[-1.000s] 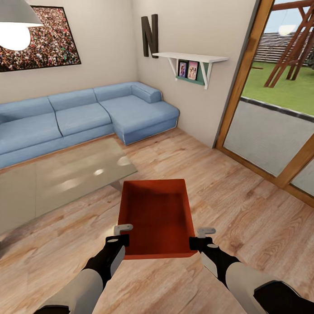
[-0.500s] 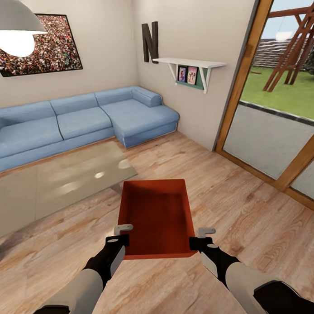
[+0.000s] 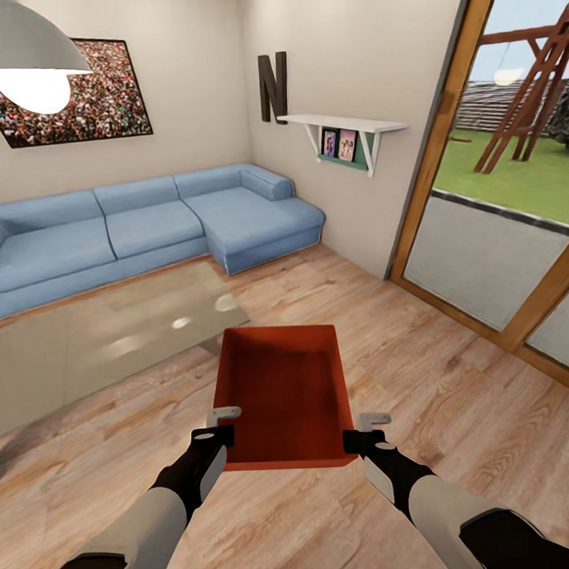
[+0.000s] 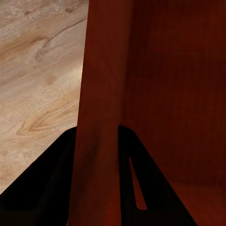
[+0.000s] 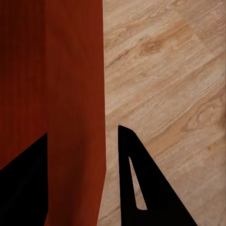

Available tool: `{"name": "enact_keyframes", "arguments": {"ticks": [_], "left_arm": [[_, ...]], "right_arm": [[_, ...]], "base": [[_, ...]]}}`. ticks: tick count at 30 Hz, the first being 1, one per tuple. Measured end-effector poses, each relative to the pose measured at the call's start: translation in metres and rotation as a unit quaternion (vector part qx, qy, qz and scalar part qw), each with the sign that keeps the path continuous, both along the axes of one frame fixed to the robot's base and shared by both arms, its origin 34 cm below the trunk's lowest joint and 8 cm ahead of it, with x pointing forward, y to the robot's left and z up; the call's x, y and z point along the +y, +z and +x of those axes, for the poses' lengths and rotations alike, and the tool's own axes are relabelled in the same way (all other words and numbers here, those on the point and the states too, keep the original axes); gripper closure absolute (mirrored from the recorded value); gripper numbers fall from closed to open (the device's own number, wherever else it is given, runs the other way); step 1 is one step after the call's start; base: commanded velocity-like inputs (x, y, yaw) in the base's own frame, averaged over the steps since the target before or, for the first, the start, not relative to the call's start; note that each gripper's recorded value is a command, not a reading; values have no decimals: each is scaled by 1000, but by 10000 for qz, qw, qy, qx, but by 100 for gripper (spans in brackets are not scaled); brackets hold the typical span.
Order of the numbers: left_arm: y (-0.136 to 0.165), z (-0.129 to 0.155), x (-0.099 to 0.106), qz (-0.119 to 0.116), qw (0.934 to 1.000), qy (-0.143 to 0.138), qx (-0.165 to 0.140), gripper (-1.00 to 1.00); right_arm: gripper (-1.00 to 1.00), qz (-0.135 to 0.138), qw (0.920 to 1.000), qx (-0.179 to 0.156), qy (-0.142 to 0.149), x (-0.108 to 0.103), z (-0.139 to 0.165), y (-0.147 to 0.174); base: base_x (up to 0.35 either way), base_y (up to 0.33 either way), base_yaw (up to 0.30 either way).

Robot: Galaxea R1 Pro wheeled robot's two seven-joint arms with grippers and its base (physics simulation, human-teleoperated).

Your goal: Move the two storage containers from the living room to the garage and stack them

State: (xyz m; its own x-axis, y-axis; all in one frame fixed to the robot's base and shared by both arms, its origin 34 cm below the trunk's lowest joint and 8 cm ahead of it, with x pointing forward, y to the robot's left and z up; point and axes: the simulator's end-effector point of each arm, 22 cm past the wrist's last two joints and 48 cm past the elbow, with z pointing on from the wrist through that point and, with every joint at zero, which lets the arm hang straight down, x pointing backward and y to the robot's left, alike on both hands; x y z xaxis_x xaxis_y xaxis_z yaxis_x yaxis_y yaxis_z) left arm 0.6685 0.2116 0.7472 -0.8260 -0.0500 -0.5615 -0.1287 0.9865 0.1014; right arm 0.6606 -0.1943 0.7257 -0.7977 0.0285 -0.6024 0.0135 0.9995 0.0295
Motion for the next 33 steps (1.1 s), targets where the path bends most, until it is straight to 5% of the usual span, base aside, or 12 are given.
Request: {"name": "enact_keyframes", "arguments": {"ticks": [33], "left_arm": [[29,13,1,-31,9996,15,-280,100]], "right_arm": [[100,-8,9996,-275,20,1,15,30]], "base": [[0,0,0]]}}
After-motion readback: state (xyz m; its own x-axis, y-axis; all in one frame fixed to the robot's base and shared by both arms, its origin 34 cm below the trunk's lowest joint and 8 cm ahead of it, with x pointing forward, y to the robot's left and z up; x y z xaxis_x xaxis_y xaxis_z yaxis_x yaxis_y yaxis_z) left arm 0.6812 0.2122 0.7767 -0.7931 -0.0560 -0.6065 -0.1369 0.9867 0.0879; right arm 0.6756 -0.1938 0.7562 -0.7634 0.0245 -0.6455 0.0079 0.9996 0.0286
